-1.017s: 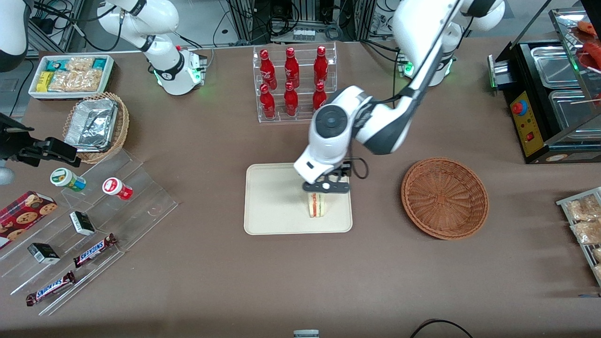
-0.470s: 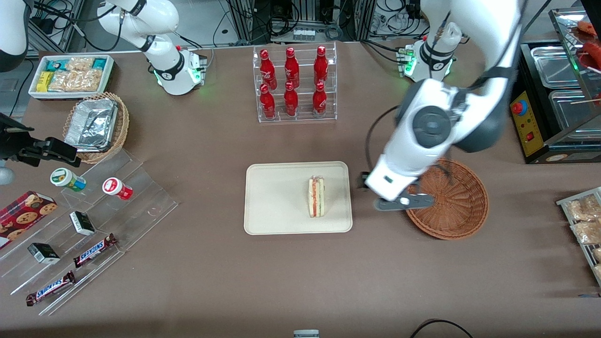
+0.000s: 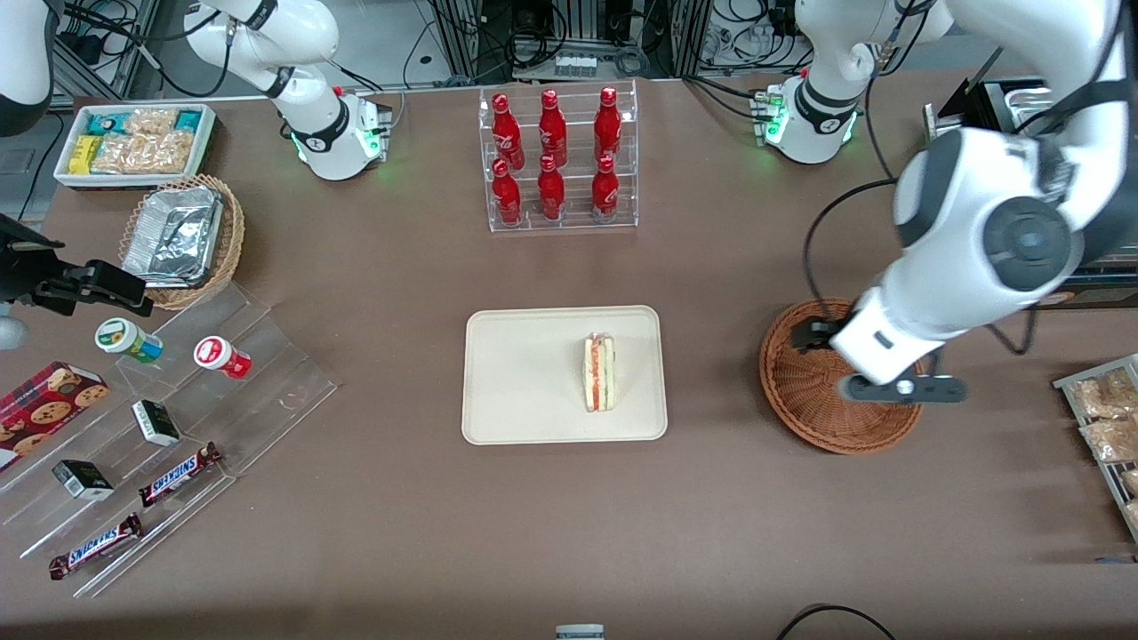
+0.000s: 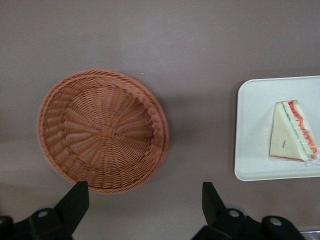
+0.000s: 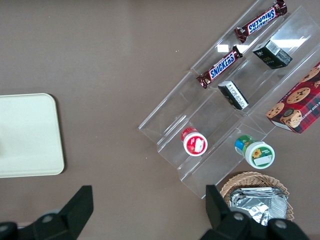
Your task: Place sandwich from basket to tray
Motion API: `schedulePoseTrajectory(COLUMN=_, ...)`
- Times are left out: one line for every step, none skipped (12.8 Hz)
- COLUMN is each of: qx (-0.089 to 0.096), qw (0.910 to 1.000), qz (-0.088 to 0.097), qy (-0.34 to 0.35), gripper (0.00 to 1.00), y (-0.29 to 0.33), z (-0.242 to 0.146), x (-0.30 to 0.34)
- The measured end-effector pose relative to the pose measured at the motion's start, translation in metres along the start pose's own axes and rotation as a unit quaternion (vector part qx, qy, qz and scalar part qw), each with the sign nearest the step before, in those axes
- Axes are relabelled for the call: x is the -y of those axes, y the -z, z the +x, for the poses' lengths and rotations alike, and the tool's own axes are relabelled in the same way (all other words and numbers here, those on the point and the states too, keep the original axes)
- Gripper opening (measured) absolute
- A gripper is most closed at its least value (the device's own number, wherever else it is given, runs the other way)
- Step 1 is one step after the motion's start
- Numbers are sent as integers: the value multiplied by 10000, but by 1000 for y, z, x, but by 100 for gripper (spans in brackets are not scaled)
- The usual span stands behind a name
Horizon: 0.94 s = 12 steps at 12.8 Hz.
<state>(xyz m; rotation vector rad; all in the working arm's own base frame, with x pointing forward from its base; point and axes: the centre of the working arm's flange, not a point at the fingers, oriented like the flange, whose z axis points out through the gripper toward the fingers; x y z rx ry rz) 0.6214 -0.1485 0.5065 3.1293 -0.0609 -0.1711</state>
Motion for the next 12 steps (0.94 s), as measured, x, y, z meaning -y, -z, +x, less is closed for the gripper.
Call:
schedulePoseTrajectory(qx=65, qw=10000, qz=2, qy=-14, gripper=100, y=12, z=-4, x=19)
schedulePoseTrajectory(qx=128, qw=9999, qz=3, qy=-103, gripper=100, y=24, z=-9, x=36)
schedulePoseTrajectory(qx=173, qw=9997, qz=4, qy=-159, gripper=100, y=37, z=-17, x=51)
schedulePoseTrajectory(qx=181, qw=9997, qz=3, qy=-142, gripper=100, y=51, z=-25, x=65)
schedulePoseTrajectory(qx=199, qw=9998, qz=3, qy=-95, gripper=100, y=63, z=-36, x=77)
schedulePoseTrajectory(qx=221, qw=9997, qz=6, qy=-49, gripper=100, y=76, z=-47, x=86)
schedulePoseTrajectory(qx=233, qw=9997, qz=12, qy=-12, gripper=100, y=89, z=-58, x=91)
schedulePoseTrajectory(qx=234, qw=9997, qz=19, qy=10, gripper=100, y=100, z=-70, x=94)
schedulePoseTrajectory(qx=223, qw=9997, qz=27, qy=20, gripper=100, y=111, z=-80, x=95)
schedulePoseTrajectory(qx=199, qw=9998, qz=34, qy=29, gripper=100, y=121, z=-90, x=96)
schedulePoseTrajectory(qx=190, qw=9998, qz=40, qy=46, gripper=100, y=126, z=-99, x=97)
schedulePoseTrajectory(qx=176, qw=9998, qz=44, qy=85, gripper=100, y=129, z=-106, x=101)
